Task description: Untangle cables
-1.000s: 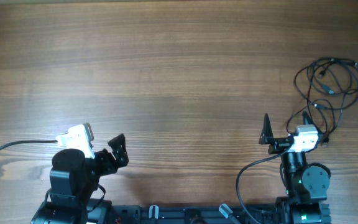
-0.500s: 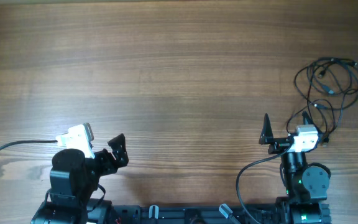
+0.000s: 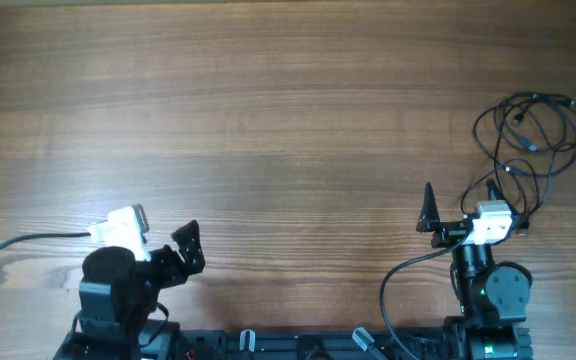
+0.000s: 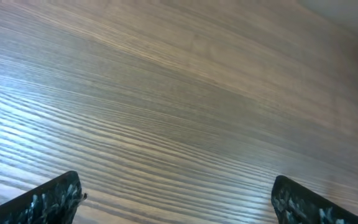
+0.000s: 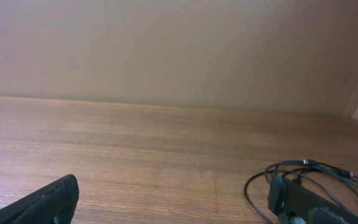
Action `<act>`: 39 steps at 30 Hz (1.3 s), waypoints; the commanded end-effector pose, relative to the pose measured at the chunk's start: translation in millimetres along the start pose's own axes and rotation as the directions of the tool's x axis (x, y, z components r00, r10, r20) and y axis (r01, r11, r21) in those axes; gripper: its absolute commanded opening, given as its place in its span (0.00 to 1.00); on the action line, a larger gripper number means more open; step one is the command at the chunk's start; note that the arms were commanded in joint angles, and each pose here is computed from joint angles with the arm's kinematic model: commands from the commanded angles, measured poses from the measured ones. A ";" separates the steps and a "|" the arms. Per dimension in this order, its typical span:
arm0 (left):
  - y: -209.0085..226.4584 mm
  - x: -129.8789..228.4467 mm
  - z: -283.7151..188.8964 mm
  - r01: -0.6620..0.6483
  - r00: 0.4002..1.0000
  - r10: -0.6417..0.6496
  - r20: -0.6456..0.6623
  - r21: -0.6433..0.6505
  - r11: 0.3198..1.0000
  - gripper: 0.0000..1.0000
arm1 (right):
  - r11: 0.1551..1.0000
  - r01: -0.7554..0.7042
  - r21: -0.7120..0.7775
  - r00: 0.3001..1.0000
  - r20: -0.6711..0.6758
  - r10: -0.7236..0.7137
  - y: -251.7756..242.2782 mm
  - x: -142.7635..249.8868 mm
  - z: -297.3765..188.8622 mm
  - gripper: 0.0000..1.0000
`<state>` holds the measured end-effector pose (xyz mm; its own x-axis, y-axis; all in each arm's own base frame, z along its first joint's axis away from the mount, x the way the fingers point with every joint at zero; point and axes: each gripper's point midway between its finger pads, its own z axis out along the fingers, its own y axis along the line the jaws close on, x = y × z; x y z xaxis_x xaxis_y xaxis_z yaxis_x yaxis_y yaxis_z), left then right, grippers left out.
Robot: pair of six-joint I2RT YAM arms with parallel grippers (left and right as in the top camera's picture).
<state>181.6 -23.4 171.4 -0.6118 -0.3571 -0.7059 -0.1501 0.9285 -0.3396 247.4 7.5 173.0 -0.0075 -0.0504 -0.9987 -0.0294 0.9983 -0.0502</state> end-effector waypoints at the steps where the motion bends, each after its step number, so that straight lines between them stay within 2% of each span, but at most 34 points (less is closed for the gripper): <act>1: 7.3 -2.0 10.6 -0.013 0.995 0.013 0.100 0.005 1.000 1.00 | 1.000 -0.001 0.016 1.000 0.019 0.000 -3.2 -4.2 -0.7 1.00; 8: -3.3 -25.3 35.0 -0.046 0.917 -0.014 0.398 0.141 0.989 1.00 | 1.000 0.000 0.016 1.000 0.019 0.000 -3.2 -4.2 -0.7 0.99; 13: -6.7 -40.8 34.0 -0.062 0.862 -0.036 0.505 0.176 0.983 1.00 | 1.000 0.000 0.016 1.000 0.019 0.000 -3.2 -4.2 -0.7 1.00; 19: -7.4 -62.0 32.1 -0.093 0.746 -0.076 0.662 0.215 0.972 1.00 | 1.000 0.000 0.016 1.000 0.019 0.000 -3.2 -4.2 -0.7 1.00; 24: -11.9 -56.3 35.6 -0.228 0.742 0.083 0.666 0.133 0.965 1.00 | 1.000 -0.001 0.016 1.000 0.019 0.000 -3.2 -4.3 -0.7 1.00; 25: -12.0 -50.7 40.2 -0.255 0.753 0.119 0.647 0.120 0.960 1.00 | 1.000 -0.001 0.016 1.000 0.019 0.000 -3.2 -4.2 -0.7 1.00; 26: -7.6 -38.7 50.6 -0.259 0.789 0.147 0.596 0.107 0.960 1.00 | 1.000 0.000 0.016 1.000 0.019 0.000 -3.2 -4.2 -0.7 0.99; 27: -3.5 -28.2 58.7 -0.249 0.821 0.153 0.550 0.105 0.963 1.00 | 1.000 -0.001 0.016 1.000 0.019 0.000 -3.2 -4.2 -0.7 1.00; 36: -4.7 -27.9 58.5 -0.256 0.820 0.156 0.550 0.109 0.961 1.00 | 1.000 0.000 0.016 1.000 0.015 0.000 -3.2 -3.4 -0.5 1.00; 39: -5.3 -28.4 58.1 -0.215 0.831 0.106 0.546 0.140 0.967 1.00 | 1.000 -0.001 0.016 1.000 0.014 0.000 -3.2 -3.3 -0.5 1.00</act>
<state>245.6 -21.7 158.0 -0.0946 -0.2322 -0.9681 0.0802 0.9675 -0.2399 247.4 7.5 173.8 -0.0044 -0.0503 -0.9987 -0.0292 0.9983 -0.0502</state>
